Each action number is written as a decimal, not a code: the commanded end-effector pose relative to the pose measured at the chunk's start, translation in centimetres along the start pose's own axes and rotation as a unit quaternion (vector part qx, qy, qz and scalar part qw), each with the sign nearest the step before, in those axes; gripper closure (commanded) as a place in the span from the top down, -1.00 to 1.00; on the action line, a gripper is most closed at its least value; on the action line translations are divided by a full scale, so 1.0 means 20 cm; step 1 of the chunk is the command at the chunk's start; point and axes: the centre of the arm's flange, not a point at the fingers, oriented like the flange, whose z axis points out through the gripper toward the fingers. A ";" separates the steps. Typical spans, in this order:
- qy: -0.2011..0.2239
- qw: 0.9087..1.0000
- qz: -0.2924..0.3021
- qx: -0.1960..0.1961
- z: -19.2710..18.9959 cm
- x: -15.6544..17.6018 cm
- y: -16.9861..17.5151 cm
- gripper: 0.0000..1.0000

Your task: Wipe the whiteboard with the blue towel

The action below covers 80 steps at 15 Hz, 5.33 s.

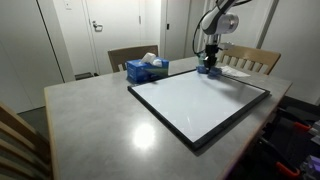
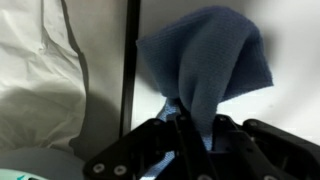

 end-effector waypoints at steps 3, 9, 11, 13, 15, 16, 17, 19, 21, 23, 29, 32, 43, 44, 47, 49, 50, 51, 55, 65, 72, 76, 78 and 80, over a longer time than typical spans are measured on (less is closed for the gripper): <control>-0.037 0.998 -0.016 0.044 0.01 0.05 -0.15 -0.92; -0.030 0.997 -0.013 0.067 0.03 0.09 -0.25 -0.92; -0.032 0.997 -0.018 0.069 0.03 0.09 -0.26 -0.92; -0.027 0.998 -0.014 0.057 0.01 0.07 -0.24 -0.68; -0.027 0.998 -0.015 0.058 0.01 0.07 -0.25 -0.68; -0.027 0.998 -0.015 0.058 0.01 0.07 -0.25 -0.68; -0.024 0.998 -0.011 0.054 0.00 0.05 -0.24 -0.92; -0.024 0.999 -0.014 0.043 0.00 0.07 -0.29 -0.92; -0.026 0.999 -0.019 0.032 0.00 0.09 -0.33 -0.92; -0.028 0.999 -0.029 0.024 0.00 0.13 -0.38 -0.92; -0.034 0.996 -0.071 0.035 0.00 0.19 -0.59 -0.92; -0.035 0.995 -0.087 0.042 0.00 0.21 -0.67 -0.92; -0.030 0.991 -0.121 0.049 -0.01 0.24 -0.82 -0.68; -0.030 0.991 -0.122 0.049 -0.01 0.24 -0.82 -0.68; -0.026 0.991 -0.123 0.033 0.00 0.27 -0.87 -0.92; -0.022 0.992 -0.124 0.020 0.03 0.29 -0.94 -0.92; -0.020 0.992 -0.121 0.012 0.04 0.30 -0.99 -0.92; -0.016 0.993 -0.116 0.008 0.05 0.30 -1.04 -0.92; -0.019 0.994 -0.102 0.013 0.09 0.32 -1.22 -0.92; -0.026 0.992 -0.124 0.024 0.14 0.34 -1.59 -0.92; 0.001 0.989 -0.144 0.020 0.14 0.35 -1.77 -0.92; -0.004 0.989 -0.144 0.019 0.00 0.34 -1.74 -0.68; -0.012 0.989 -0.146 0.008 0.00 0.33 -1.75 -0.92; -0.013 0.990 -0.143 0.004 0.02 0.37 -1.79 -0.92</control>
